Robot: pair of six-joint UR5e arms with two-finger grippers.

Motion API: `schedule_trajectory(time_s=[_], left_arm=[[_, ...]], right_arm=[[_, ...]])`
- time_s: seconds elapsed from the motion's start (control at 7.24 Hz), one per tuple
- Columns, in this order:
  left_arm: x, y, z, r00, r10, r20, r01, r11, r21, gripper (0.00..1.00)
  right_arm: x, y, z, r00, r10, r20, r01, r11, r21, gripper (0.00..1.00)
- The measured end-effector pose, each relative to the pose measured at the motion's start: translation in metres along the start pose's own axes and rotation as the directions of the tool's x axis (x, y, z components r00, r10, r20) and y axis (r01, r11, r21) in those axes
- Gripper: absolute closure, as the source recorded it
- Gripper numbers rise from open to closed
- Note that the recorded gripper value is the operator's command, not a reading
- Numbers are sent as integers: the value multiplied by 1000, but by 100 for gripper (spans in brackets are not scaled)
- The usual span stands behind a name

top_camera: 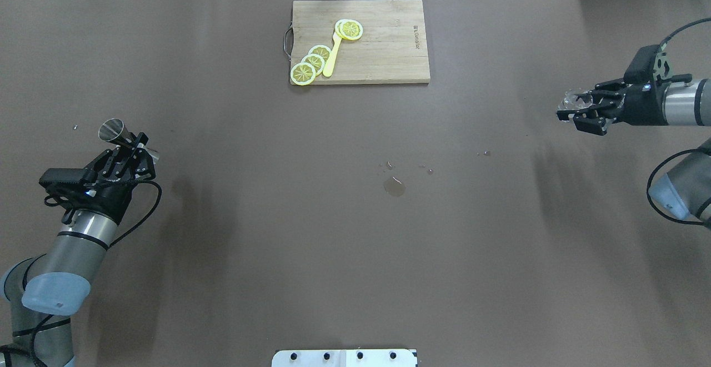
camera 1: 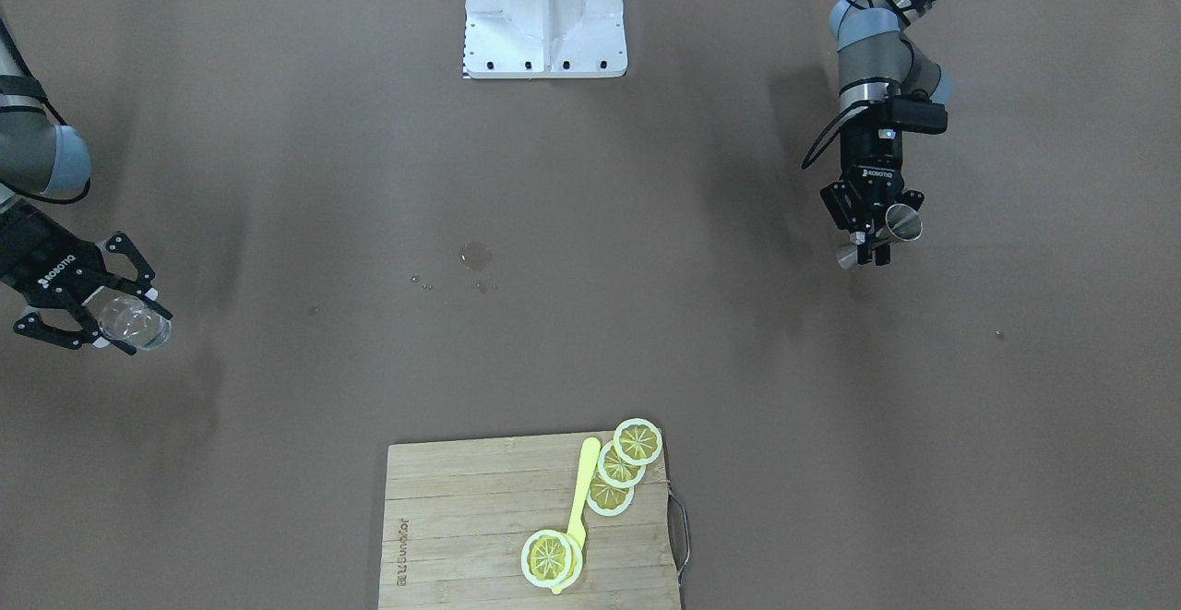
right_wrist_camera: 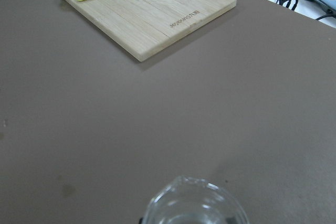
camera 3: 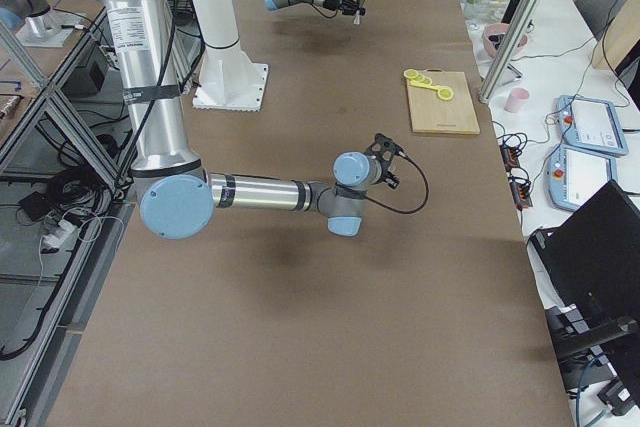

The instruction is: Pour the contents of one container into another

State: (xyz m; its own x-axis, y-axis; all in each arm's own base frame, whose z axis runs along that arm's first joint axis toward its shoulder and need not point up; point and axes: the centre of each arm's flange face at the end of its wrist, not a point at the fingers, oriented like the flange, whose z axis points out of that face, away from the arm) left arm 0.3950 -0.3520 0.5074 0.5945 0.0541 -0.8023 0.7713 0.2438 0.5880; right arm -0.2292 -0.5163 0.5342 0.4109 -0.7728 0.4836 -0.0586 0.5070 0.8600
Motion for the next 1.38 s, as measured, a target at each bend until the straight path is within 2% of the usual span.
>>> schedule_trajectory(time_s=[0.28,0.41,0.55,0.69,0.83,1.1,1.38], left_arm=[[12,-11,-3,999,-30,-17,31,1000,6,100],[18,-16,-5,999,-44,-31,44,999,-3,100],[26,-18,-6,998,-15,-57,13,999,-35,100],[36,-22,-8,993,70,-92,-76,995,-60,100],[48,-27,-11,980,140,-138,-152,985,-78,100],[72,-36,-16,949,183,-256,-223,965,-137,100],[94,-42,-14,895,241,-375,-319,934,-159,100]], right_arm=[[-16,-50,-4,999,11,49,-10,999,-34,100],[-21,-60,-6,998,10,67,-7,999,-42,100],[-23,-64,-9,997,9,76,-6,999,-46,100],[-21,-70,-13,996,12,86,-8,999,-51,100],[-16,-76,-20,995,18,97,-12,998,-56,100],[-12,-85,-22,995,4,97,1,999,-53,100],[-14,-95,-14,995,-25,94,30,998,-51,100]])
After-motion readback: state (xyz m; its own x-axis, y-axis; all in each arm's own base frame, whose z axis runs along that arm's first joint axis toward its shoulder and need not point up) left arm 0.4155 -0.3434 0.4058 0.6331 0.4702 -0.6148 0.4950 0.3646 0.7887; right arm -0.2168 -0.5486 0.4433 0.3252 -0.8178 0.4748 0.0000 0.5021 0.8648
